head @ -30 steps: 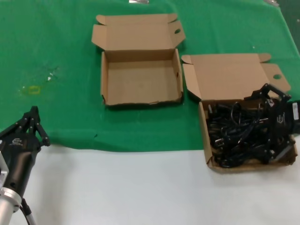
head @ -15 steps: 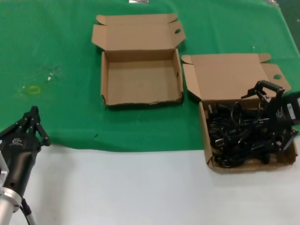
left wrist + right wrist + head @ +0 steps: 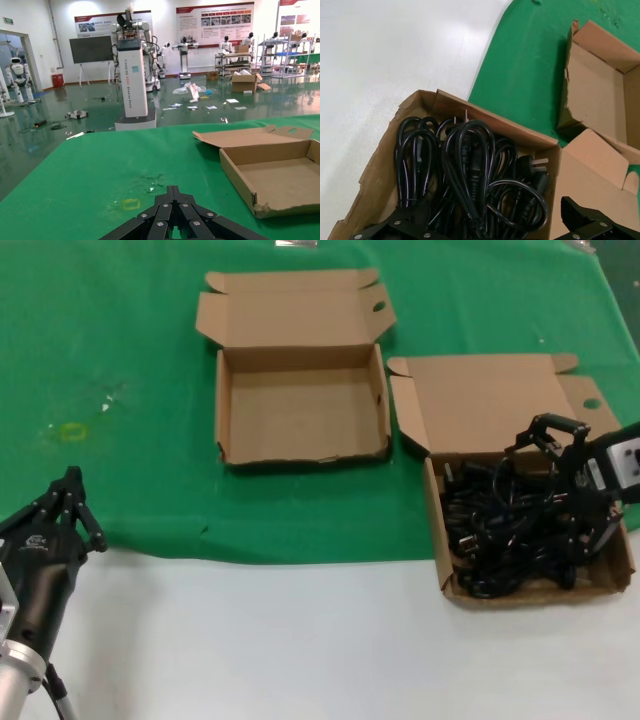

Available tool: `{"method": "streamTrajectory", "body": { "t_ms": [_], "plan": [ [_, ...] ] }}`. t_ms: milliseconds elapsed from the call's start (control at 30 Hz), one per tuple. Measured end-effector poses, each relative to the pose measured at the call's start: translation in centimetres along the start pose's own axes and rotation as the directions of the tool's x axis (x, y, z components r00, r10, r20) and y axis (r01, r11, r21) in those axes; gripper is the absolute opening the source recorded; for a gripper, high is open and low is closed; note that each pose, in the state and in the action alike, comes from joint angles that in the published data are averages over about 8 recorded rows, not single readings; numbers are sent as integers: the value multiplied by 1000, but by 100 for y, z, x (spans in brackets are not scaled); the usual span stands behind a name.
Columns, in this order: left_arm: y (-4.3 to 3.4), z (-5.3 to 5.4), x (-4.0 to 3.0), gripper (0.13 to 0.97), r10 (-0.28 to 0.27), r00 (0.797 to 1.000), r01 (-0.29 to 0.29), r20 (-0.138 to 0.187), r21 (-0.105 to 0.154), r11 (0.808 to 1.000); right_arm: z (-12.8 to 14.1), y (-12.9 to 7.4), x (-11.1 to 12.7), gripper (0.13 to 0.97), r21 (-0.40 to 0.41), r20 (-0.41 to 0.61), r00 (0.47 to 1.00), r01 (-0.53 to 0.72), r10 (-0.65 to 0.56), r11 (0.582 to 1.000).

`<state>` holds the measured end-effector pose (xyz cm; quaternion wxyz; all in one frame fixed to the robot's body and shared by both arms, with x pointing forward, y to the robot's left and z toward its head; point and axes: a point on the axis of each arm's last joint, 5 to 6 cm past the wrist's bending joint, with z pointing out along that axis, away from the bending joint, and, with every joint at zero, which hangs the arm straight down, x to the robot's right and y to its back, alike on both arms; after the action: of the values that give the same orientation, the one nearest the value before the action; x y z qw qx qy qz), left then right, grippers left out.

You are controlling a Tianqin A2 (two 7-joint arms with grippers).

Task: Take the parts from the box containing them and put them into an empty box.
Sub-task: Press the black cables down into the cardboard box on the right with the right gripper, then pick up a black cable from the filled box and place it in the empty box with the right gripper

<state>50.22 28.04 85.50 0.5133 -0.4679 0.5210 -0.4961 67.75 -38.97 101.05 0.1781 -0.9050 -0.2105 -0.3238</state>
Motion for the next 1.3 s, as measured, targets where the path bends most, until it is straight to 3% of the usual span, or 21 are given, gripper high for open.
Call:
{"method": "streamTrajectory", "body": {
  "t_ms": [233, 533, 833, 1100, 1300],
  "plan": [
    [0, 0, 0, 144, 0, 1000, 0, 0, 0, 1000, 74, -23, 65, 923, -12, 14, 1000, 0, 0, 1000],
    [0, 0, 0, 144, 0, 1000, 0, 0, 0, 1000, 101, -49, 81, 808, -16, 18, 1000, 0, 1, 1000],
    [0, 0, 0, 144, 0, 1000, 0, 0, 0, 1000, 85, -45, 4, 622, -20, 16, 1000, -9, 10, 1000],
    [0, 0, 0, 144, 0, 1000, 0, 0, 0, 1000, 36, -39, -94, 406, -27, 19, 1000, -22, 23, 999],
    [0, 0, 0, 144, 0, 1000, 0, 0, 0, 1000, -29, -51, -134, 369, -33, 18, 999, -28, 29, 999]
  ]
}}
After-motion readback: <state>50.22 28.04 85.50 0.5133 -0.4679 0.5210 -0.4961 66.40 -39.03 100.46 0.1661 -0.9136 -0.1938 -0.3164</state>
